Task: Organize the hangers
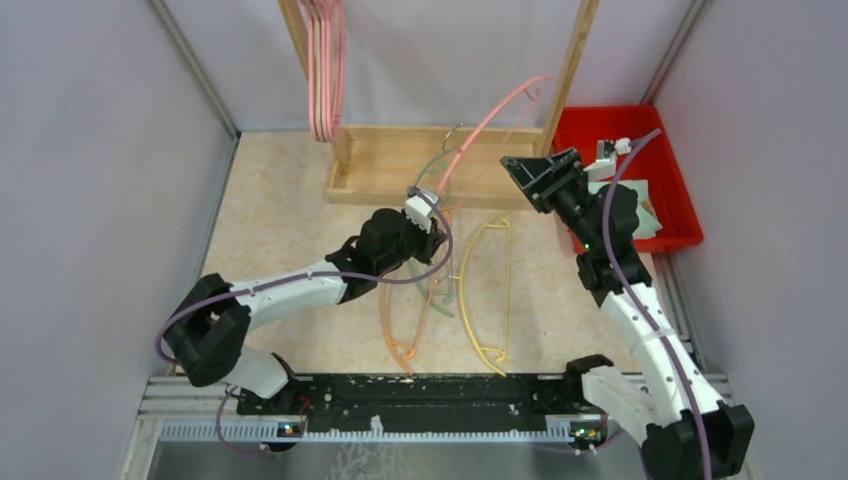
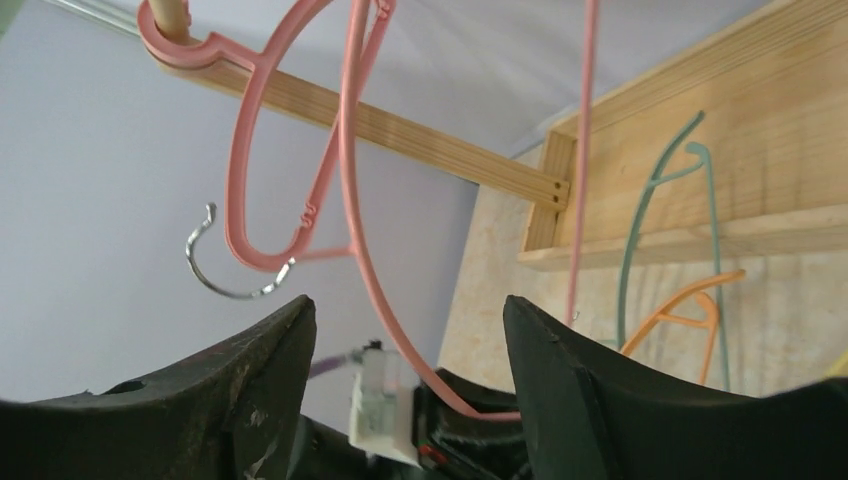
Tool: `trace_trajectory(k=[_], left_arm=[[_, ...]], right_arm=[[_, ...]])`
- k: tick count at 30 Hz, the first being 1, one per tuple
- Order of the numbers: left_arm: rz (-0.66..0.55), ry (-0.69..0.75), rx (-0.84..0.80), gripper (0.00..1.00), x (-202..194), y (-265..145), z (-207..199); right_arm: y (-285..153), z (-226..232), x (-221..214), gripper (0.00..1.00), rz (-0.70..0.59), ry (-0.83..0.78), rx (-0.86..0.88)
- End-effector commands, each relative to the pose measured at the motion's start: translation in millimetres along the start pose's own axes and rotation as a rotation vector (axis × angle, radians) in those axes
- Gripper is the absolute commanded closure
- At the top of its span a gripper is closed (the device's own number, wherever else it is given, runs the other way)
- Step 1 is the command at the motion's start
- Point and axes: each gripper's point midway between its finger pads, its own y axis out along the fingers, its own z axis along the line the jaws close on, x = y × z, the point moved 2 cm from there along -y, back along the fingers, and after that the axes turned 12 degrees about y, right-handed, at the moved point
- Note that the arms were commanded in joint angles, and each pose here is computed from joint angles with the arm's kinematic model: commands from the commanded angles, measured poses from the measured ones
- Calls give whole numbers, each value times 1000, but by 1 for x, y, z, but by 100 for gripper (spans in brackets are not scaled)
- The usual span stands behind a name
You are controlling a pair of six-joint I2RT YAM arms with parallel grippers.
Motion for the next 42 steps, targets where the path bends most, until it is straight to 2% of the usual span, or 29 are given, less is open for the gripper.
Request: trace_trajectory(k=[1,4,11,16,24,30,37,42], left_arm=[[-21,67,227,100,43,-16,41],[4,82,282,100,59,-22,52],[114,109,297,100,93,-12,69],[125,88,276,100,129,-2,88],[145,55,265,100,161,14,117],[82,33,257,100,193,20,133],[58,-32,254,100,203,22,159],[125,-94,279,100,191,25,186]], right_arm=[[-27,2,-3,30,-2,-150,-26],[-41,-2,1,30,-31,-214,-70],[-57,-6,15,29,-119,-299,-133],[-56,-4,19,29,-136,-312,-135],[-52,-2,25,27,-159,-320,-135],[-47,-6,27,27,-161,-324,-147],[-45,-12,28,27,-160,-324,-163],[-44,-14,29,27,-161,-322,-167]])
